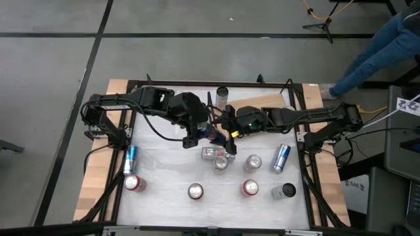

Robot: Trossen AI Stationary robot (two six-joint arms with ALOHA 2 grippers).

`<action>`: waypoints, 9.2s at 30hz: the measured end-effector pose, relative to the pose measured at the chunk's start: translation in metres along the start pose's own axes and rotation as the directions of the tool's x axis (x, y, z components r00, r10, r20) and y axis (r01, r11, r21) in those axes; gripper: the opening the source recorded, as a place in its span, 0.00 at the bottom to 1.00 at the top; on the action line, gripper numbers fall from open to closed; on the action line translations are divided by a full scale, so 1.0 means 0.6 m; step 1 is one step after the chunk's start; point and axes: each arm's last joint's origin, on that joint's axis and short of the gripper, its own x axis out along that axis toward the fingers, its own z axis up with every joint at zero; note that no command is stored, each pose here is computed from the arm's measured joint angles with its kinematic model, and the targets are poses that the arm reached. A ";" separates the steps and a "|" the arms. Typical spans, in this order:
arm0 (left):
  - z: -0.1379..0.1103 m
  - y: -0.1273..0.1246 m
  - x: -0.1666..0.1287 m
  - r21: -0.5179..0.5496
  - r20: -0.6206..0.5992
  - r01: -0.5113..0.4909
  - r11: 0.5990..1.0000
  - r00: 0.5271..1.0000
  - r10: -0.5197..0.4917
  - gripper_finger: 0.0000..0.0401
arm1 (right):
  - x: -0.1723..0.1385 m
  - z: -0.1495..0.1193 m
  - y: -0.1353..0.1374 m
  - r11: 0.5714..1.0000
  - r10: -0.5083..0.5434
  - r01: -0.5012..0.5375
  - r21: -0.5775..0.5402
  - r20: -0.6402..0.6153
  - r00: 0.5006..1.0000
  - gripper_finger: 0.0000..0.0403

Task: Place canned beverage on shelf
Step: Put the middle blue white soda can on the shelf

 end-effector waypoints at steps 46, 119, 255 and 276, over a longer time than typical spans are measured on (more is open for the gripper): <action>0.003 -0.008 -0.004 0.133 0.037 -0.058 0.989 0.998 0.054 0.68 | -0.007 0.000 0.004 0.995 0.100 -0.101 -0.021 -0.015 0.995 0.53; 0.061 -0.004 -0.046 0.033 0.448 -0.232 0.972 0.873 0.193 0.67 | -0.132 0.037 -0.001 0.998 -0.030 0.036 -0.047 0.127 0.991 0.54; -0.269 0.028 0.070 0.007 0.366 -0.062 0.998 0.929 0.056 0.67 | -0.041 -0.385 -0.379 0.997 -0.060 0.055 0.048 0.113 0.992 0.70; -0.269 0.028 0.070 0.007 0.366 -0.062 0.998 0.929 0.055 0.67 | -0.042 -0.385 -0.379 0.998 -0.054 0.049 0.047 0.112 0.992 0.73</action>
